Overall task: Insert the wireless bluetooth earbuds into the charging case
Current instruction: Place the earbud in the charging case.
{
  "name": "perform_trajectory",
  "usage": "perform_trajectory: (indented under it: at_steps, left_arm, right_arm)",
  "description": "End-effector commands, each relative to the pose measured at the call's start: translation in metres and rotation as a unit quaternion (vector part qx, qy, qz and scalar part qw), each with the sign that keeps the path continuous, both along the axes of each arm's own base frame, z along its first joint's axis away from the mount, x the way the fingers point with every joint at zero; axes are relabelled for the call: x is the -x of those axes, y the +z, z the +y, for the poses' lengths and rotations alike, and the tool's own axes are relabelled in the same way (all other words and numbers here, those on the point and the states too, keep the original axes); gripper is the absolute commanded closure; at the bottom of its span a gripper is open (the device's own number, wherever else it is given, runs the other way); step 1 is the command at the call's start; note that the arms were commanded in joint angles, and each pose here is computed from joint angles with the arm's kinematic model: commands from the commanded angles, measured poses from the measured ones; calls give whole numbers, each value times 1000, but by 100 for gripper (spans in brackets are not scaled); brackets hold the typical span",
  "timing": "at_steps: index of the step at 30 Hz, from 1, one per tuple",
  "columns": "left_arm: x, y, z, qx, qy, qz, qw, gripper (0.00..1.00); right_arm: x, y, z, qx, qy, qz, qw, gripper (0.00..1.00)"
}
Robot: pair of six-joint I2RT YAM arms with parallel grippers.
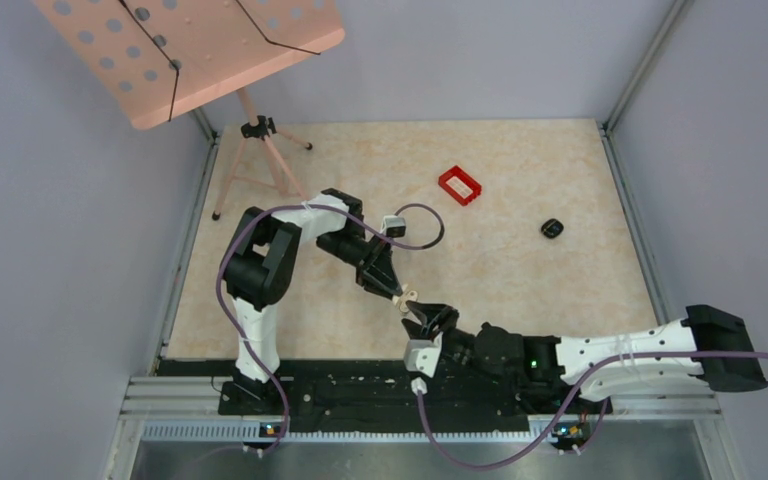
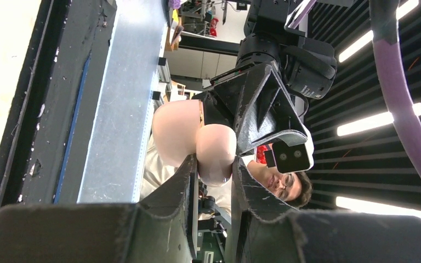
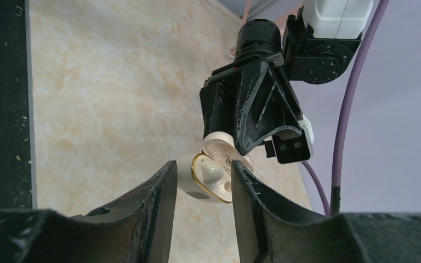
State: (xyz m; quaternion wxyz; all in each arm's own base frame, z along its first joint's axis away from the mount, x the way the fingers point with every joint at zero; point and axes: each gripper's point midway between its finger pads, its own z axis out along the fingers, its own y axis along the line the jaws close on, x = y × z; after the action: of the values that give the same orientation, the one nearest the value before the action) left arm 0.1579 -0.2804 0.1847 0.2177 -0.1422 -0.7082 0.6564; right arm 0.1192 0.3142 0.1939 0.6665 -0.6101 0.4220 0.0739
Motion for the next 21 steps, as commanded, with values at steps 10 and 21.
perform_trajectory:
  at_steps: [10, 21]
  left_arm:
    - [-18, 36, -9, 59, 52, 26, 997, 100]
    - [-45, 47, 18, 74, 113, -8, 991, 100]
  right_arm:
    - [7, 66, -11, -153, -6, 74, 985, 56]
    - [-89, 47, -91, -361, -286, 380, 802, 51]
